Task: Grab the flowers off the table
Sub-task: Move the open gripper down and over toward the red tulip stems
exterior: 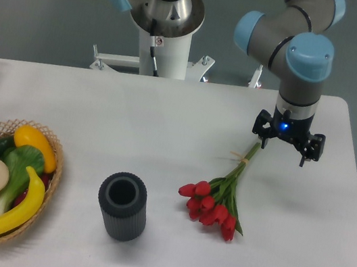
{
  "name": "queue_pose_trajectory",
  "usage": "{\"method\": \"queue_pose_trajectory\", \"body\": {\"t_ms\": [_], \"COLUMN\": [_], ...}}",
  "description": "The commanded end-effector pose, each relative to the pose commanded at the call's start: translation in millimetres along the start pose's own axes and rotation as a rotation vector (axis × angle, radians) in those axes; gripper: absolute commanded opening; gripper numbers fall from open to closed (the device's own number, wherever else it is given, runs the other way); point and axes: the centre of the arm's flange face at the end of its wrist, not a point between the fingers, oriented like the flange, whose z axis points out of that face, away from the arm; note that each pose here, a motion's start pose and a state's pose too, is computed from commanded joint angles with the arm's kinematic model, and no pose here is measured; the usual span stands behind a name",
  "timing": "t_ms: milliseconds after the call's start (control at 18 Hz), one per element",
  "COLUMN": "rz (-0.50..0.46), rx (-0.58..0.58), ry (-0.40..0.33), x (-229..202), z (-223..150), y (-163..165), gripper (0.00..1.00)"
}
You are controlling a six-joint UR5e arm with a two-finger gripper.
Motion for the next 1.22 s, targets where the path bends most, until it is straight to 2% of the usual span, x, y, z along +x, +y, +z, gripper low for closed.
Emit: {"method": "queue_pose_trajectory", "body": {"t_ms": [444, 722, 889, 1111, 1222], "rz": [0.001, 0.006, 0.011, 0.050, 0.056], "rx": [0.019, 0.042, 0.044, 0.033, 0.033], "ry": [0.021, 0.075, 0.071, 0.124, 0.128], "x": [9.9, 30.3, 41.8, 58.2, 58.9], "z": [9.3, 29.4, 44.0, 73.9, 78.0], "y": [-1.0, -2.4, -0.1, -19.5, -25.7], "gripper": [1.00, 1.00, 1.00, 1.00, 1.00]}}
